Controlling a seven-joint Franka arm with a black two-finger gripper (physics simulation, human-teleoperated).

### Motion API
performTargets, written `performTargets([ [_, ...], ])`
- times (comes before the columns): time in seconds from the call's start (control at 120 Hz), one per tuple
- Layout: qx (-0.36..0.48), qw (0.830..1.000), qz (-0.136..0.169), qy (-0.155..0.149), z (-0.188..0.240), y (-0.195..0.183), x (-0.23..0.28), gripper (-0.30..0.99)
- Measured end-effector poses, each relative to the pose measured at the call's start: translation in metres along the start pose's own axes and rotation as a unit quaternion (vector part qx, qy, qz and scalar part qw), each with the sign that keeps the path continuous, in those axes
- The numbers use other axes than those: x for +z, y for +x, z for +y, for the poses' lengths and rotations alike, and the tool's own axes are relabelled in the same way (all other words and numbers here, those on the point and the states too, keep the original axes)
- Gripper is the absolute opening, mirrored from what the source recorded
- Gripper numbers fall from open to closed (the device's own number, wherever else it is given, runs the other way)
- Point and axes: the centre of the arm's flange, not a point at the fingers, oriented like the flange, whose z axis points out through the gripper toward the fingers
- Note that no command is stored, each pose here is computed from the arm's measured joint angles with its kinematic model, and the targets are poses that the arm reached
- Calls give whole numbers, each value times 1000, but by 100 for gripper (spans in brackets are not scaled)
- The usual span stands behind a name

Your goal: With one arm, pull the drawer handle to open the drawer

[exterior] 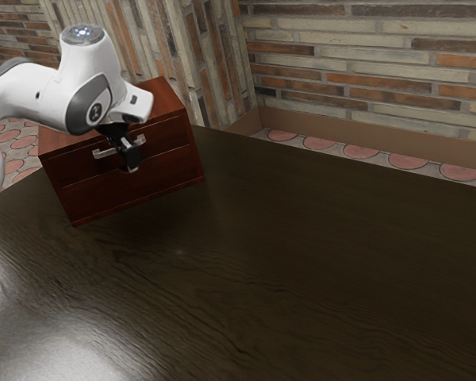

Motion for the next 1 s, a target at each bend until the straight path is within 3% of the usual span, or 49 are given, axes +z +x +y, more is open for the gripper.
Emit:
performTargets([
  [1.0,91,996,4,19,-16,-7,30,69],
])
